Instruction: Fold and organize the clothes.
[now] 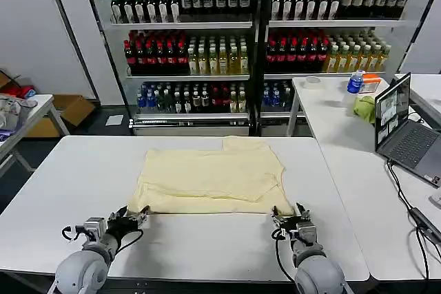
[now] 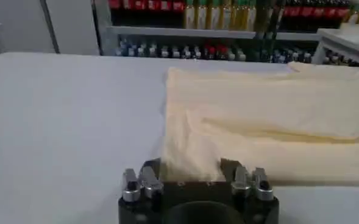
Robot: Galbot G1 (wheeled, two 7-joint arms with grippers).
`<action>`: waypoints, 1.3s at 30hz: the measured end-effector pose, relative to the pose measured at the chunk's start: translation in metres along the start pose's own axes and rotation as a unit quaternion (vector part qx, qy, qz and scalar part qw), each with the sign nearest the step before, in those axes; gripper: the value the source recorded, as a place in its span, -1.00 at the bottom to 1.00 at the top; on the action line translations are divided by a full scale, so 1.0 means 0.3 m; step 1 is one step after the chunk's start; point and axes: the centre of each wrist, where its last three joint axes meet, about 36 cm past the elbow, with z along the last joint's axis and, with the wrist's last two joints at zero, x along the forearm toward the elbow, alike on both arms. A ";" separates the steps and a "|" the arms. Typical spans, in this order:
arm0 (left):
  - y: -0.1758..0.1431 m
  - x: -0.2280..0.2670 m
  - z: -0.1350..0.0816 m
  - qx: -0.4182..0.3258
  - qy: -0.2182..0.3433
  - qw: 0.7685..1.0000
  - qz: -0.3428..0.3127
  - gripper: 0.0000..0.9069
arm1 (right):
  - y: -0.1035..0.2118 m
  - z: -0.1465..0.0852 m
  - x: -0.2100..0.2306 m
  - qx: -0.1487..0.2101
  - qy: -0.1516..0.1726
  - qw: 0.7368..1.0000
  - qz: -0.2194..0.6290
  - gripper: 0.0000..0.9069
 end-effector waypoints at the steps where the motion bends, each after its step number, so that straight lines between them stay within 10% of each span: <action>1: 0.000 0.001 0.002 0.000 0.001 1.000 0.000 -0.98 | 0.000 0.000 0.001 -0.001 0.001 1.000 -0.001 -1.00; 39: -0.047 0.277 0.064 -0.003 0.001 1.000 0.006 -0.98 | 0.000 0.056 0.331 0.017 0.004 1.000 -0.020 -1.00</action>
